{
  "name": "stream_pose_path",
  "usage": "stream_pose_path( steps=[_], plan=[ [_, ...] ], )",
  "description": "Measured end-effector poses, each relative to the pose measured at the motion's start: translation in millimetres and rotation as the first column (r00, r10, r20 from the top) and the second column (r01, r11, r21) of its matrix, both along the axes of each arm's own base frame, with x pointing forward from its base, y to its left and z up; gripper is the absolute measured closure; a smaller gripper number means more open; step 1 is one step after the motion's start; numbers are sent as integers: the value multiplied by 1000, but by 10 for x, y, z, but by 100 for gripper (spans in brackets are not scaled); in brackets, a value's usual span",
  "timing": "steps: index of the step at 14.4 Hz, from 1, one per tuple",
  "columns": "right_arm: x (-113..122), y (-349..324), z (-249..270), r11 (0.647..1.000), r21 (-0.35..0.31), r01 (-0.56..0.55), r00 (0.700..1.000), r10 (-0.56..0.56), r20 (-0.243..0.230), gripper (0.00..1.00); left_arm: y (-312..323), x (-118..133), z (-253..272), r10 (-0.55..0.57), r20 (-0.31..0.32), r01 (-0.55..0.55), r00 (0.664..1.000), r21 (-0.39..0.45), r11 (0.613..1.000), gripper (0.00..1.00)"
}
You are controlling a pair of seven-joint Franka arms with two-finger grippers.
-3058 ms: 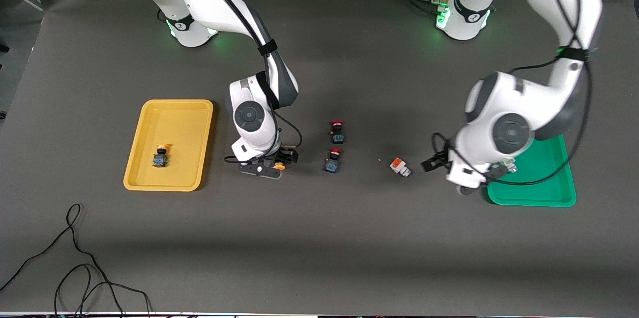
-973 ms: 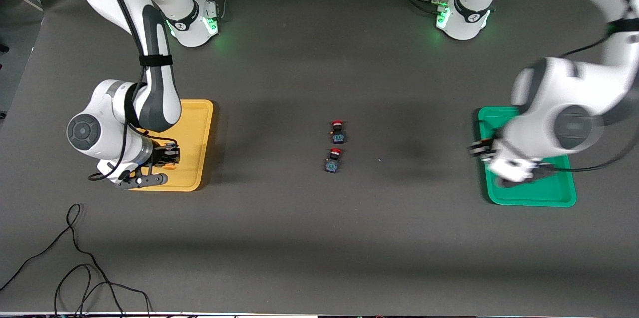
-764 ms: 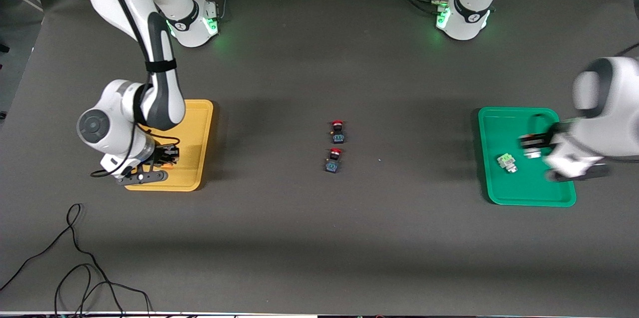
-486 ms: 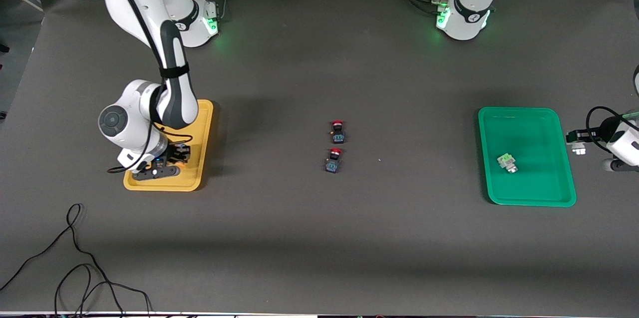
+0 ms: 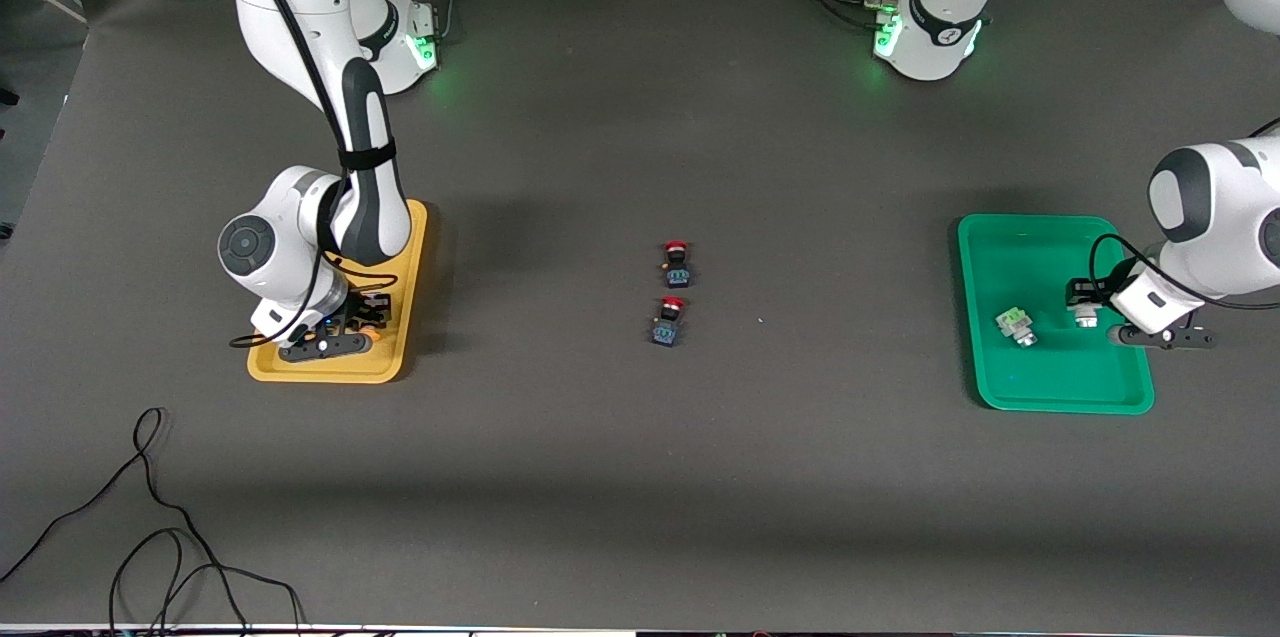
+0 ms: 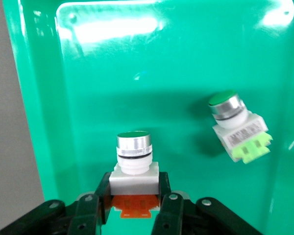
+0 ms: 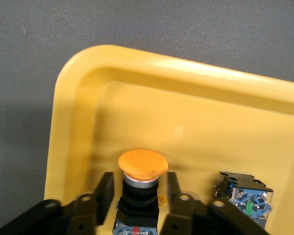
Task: Place green and yellow buttons in trays
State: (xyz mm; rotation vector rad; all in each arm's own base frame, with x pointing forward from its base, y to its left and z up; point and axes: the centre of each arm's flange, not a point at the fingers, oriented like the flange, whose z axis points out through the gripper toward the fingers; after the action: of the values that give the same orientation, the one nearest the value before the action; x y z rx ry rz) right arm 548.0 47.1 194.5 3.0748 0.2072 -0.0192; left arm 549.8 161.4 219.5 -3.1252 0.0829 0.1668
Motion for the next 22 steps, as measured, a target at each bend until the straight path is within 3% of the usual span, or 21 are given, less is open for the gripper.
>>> stream_pose_path(
  steps=[3,5,9,12,15,19,22],
  plan=[
    [42,90,125,999,33,16,1000,-16,-2,13,42,15,-62,5,19,-5,1000,-1,1000,59],
    [139,121,429,997,71,27,999,-24,-32,0,58,39,-48,5,20,-5,1000,0,1000,43],
    [483,-49,1592,992,117,46,993,-32,-118,0,206,219,330,22,-66,-21,998,20,1000,1],
    [538,-240,2454,990,116,77,988,-60,-140,0,285,398,1117,43,-121,-37,992,54,998,0],
    [397,-312,3317,992,96,88,986,-73,-149,0,29,442,2021,32,-161,-21,986,73,997,0],
    [46,-334,4223,995,26,97,992,-94,-81,0,-487,321,2873,8,-157,-5,988,19,1000,0],
    [-64,-293,4531,995,-23,98,994,-99,-55,0,-966,200,3292,-29,-116,29,993,4,1000,0]
  ],
)
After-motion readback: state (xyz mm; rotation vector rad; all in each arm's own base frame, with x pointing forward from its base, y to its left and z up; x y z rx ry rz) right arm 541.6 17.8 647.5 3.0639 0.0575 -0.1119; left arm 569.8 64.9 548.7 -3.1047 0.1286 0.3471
